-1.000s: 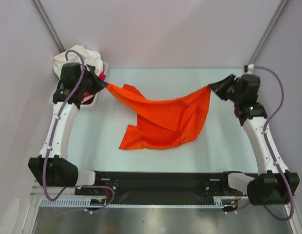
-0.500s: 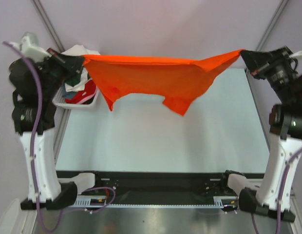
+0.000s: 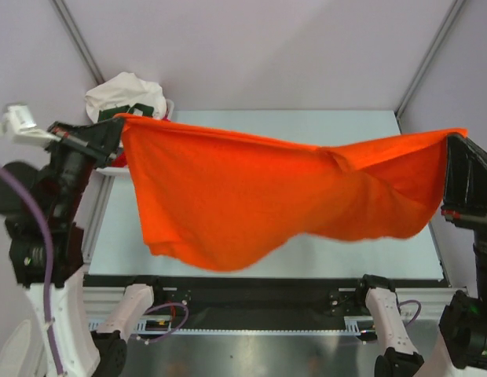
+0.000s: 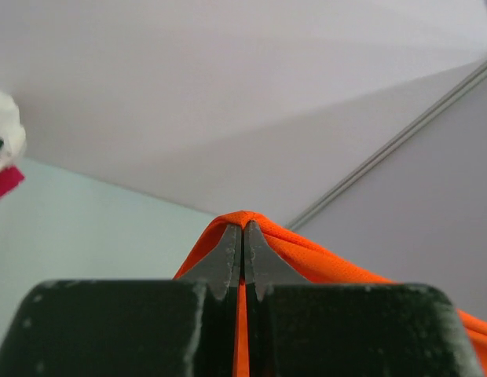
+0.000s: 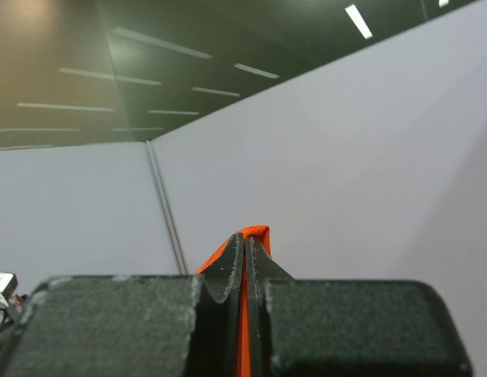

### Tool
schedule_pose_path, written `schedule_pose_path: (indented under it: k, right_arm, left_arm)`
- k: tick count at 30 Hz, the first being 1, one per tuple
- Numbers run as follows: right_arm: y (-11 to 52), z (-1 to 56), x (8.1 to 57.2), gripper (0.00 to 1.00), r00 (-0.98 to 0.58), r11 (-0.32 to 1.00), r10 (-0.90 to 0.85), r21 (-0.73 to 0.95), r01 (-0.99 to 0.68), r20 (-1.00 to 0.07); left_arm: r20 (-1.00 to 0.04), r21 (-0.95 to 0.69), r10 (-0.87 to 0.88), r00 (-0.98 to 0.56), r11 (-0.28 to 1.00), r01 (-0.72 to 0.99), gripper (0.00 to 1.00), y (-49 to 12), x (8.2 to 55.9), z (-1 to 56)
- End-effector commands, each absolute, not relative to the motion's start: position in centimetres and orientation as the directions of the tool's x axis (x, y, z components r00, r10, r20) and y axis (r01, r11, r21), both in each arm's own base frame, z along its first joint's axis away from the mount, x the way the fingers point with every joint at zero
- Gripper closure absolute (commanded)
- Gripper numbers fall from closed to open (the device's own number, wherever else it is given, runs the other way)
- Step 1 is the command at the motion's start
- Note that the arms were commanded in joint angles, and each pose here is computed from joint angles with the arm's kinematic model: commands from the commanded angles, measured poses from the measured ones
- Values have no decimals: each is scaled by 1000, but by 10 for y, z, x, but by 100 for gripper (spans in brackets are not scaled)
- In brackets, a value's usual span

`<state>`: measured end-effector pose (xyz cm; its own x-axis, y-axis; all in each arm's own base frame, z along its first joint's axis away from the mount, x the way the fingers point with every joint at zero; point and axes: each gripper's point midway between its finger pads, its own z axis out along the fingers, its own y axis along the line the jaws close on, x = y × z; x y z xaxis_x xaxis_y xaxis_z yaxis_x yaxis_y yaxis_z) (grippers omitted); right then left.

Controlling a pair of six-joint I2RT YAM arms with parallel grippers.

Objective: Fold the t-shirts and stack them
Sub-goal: Flatten the tshirt out

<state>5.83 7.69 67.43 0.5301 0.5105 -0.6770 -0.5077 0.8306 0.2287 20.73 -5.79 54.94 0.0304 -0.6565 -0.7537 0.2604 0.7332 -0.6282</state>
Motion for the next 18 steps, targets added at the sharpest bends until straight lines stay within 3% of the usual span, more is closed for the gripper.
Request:
schedule_pose_path:
  k: [1, 10, 14, 17, 18]
  right_arm:
    - [50, 645, 148, 100, 402, 829, 542, 389, -403, -738]
    - [34, 537, 299, 100, 86, 711, 681, 628, -315, -728]
    - [27, 500, 363, 100, -12, 669, 716, 690, -277, -698]
    - [21, 519, 389, 100, 4, 677, 709, 678, -286, -706]
    - [16, 503, 418, 100, -43, 669, 715, 701, -246, -698]
  left_arm:
    - [-716, -694, -692, -87, 693, 197, 100, -62, 264, 507]
    - [-597, -797, -764, -244, 599, 74, 100, -69, 362, 390]
    - [-586, -802, -771, -252, 596, 43, 100, -66, 404, 382]
    - [-565, -818, -782, -263, 573, 52, 100, -68, 446, 393]
    - [-552, -828, -784, -283, 555, 77, 100, -74, 454, 402]
